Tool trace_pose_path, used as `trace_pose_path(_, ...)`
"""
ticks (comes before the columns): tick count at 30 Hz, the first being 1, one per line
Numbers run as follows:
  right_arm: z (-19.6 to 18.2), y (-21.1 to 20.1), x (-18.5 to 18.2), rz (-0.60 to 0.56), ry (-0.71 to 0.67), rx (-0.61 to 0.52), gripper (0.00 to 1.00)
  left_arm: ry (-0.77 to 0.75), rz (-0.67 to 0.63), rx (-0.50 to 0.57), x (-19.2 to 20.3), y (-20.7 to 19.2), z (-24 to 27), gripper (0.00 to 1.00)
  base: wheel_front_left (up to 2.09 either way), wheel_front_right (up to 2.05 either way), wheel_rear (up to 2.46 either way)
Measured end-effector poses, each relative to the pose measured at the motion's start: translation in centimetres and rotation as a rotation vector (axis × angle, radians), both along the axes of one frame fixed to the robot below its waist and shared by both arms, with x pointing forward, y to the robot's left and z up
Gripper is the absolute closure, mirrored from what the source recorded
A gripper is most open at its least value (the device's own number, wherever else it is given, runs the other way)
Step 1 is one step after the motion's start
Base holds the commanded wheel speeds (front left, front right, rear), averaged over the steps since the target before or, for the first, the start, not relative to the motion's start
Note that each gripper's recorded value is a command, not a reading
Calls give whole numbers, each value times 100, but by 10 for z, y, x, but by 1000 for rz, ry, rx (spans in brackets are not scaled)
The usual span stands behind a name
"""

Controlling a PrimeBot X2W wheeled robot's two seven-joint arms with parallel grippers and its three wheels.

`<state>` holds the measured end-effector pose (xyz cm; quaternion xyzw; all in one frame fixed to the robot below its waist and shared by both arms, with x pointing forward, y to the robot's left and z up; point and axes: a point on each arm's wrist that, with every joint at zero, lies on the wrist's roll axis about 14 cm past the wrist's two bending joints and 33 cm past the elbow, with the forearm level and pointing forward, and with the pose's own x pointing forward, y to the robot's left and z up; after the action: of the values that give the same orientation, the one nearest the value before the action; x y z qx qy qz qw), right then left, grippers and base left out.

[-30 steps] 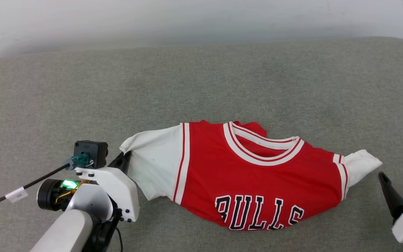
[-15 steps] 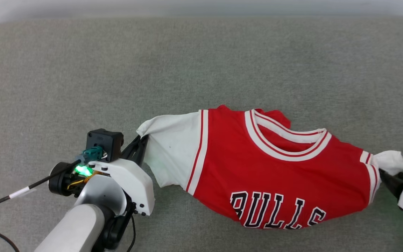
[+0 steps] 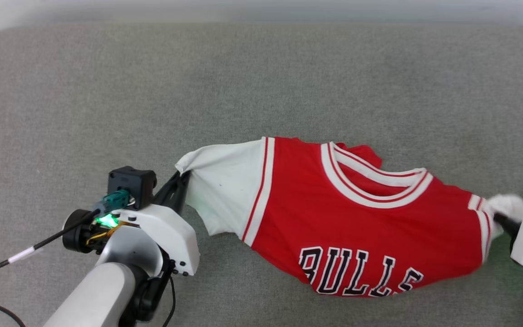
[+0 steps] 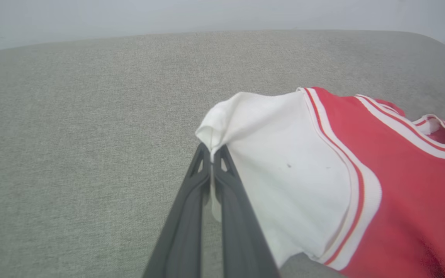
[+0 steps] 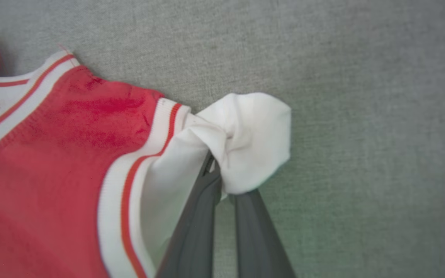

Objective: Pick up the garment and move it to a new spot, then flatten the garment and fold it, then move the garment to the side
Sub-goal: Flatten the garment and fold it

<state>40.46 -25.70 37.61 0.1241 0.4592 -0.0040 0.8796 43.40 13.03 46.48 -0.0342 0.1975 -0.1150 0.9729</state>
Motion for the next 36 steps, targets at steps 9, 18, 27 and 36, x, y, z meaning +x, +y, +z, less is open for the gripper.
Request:
trace_pose_path(9,112,-7,35,57,-418,-173,100,-228,51,-8,11,12,64,100,0,0,0)
trace_pose_path(18,243,-4,71,12,-881,-230,100,-645,80,-54,47,17,197,100,0,0,0)
trace_pose_path(27,358,3,121,-54,-1288,-184,100,-938,109,-150,99,23,288,100,0,0,0)
trace_pose_path(36,415,16,182,-32,-1463,-161,100,-1089,111,-165,162,30,341,100,0,0,0)
